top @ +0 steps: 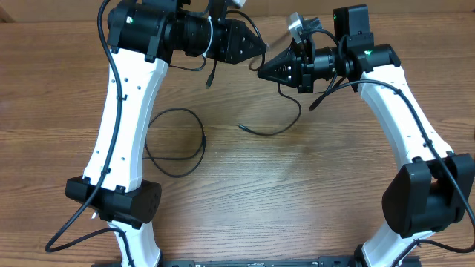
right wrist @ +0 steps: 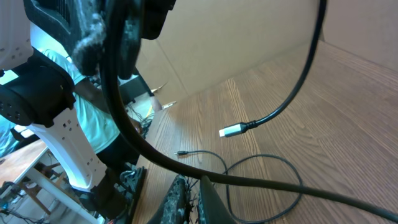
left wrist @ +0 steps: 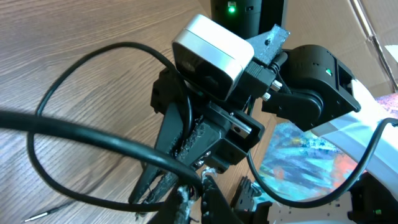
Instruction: Untangle cables
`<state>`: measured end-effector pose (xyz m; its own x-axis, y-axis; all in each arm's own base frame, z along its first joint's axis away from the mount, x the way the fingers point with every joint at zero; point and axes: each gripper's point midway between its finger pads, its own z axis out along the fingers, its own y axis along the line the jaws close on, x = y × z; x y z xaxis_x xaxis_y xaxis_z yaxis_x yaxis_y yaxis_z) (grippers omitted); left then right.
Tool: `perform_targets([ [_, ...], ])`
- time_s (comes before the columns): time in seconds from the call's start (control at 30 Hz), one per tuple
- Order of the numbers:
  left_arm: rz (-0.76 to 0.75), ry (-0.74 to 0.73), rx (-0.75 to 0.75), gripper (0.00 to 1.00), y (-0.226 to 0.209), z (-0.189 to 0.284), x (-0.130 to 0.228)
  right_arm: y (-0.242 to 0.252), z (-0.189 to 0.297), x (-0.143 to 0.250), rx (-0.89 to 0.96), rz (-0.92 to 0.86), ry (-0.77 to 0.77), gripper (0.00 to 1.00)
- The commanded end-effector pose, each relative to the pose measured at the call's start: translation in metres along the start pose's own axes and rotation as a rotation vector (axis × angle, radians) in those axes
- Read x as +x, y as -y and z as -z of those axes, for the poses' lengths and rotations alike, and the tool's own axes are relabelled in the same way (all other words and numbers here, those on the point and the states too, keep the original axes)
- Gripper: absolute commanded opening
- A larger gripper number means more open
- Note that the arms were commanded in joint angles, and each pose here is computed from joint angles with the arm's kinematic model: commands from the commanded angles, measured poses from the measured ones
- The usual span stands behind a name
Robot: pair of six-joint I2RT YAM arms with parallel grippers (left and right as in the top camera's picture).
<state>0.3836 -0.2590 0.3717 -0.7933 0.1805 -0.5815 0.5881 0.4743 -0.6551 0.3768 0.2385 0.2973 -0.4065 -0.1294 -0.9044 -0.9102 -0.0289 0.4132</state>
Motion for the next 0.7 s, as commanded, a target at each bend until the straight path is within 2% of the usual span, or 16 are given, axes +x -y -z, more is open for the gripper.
perform_targets([
  [0.0,-0.02,-0.001,-0.005,0.08,0.0,-0.001,0.0,-0.014,0.001,-0.011,-0.024,0.025,0.014,0.04],
  [0.1,-0.02,0.0,-0.005,0.04,0.0,-0.001,0.0,-0.011,0.005,-0.011,-0.012,0.018,0.018,0.04],
  [0.2,-0.023,0.002,-0.004,0.04,0.001,-0.002,-0.001,-0.011,0.006,-0.011,-0.013,0.011,0.019,0.38],
  [0.3,-0.024,0.003,-0.004,0.04,0.001,-0.002,-0.001,-0.011,0.006,-0.012,-0.012,0.02,0.02,0.47],
  [0.57,0.023,0.003,-0.001,0.04,0.003,-0.004,-0.002,-0.019,0.006,-0.021,-0.065,0.084,0.047,0.5],
  [0.6,0.022,0.004,0.0,0.04,0.004,-0.005,-0.002,-0.019,0.006,-0.021,-0.068,0.089,0.049,0.44],
  [0.63,0.029,0.008,-0.008,0.04,0.003,-0.005,-0.003,-0.02,0.006,-0.022,-0.072,0.09,0.05,0.23],
  [0.67,0.036,0.012,-0.021,0.04,0.001,-0.005,-0.004,-0.02,0.006,-0.022,-0.075,0.089,0.051,0.17],
])
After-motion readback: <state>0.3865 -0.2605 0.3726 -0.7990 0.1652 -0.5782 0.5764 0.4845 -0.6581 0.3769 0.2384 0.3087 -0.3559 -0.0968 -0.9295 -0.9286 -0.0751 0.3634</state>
